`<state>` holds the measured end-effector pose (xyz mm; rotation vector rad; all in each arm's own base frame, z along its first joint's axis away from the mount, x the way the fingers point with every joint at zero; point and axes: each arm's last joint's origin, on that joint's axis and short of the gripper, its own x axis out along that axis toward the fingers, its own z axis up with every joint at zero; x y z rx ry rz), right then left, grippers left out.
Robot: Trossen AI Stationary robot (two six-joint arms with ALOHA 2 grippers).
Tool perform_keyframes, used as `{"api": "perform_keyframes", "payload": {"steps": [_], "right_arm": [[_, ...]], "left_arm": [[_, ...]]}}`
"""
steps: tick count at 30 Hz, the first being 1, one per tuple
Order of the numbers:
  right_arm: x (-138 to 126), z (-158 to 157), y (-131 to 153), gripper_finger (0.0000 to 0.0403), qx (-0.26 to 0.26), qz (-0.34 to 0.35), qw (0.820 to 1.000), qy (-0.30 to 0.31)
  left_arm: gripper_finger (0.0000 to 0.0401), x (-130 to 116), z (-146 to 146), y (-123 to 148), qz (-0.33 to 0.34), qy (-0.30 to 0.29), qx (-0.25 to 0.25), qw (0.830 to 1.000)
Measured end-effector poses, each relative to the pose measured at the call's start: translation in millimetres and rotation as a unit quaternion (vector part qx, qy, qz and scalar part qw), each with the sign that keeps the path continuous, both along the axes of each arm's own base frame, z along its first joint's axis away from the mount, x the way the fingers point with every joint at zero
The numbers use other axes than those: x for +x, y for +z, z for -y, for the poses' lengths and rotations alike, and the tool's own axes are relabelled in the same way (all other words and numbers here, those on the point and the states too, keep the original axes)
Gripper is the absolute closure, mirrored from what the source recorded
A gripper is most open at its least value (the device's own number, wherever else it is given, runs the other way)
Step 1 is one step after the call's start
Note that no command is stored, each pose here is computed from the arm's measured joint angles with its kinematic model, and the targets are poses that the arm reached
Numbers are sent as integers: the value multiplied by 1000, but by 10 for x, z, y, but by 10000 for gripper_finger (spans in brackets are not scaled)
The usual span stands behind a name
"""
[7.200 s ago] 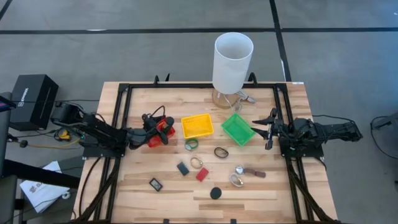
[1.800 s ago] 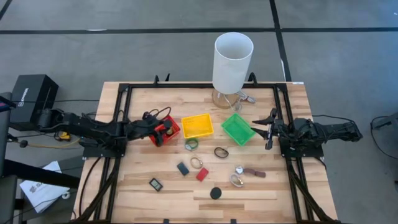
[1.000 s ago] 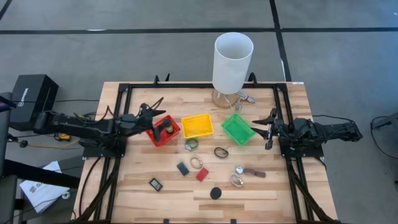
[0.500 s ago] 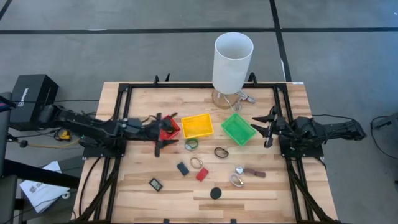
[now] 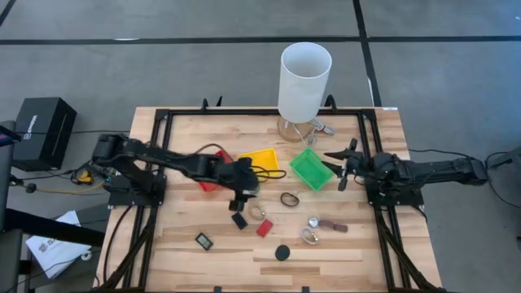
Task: Pick & Place Office items
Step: Put the green watch into the yellow basket
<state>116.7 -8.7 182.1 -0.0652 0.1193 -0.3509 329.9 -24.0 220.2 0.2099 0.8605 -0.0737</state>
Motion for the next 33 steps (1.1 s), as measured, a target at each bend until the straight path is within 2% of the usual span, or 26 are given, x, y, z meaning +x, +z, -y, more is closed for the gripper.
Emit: {"api": "perform_keyframes", "payload": {"steps": [3,7,12,23,28,33], "right_arm": [[18,7,-25,267,0,-13,1000,-3],[29,13,-39,267,0,-20,1000,-6],[29,13,-36,267,0,-18,1000,-5],[28,13,-34,267,0,-17,1000,-5],[28,12,-35,267,0,-18,1000,-5],[28,12,-34,267,0,-17,1000,-5]], "left_arm": [[178,43,-78,-193,-52,-11,19,998],[182,65,-132,-374,-94,-33,-9,995],[192,87,-136,-476,-111,-60,22,992],[215,-14,-125,-654,-139,-67,9,988],[245,-59,-126,-714,-148,-65,15,987],[312,-40,-127,-706,-137,-64,17,988]]}}
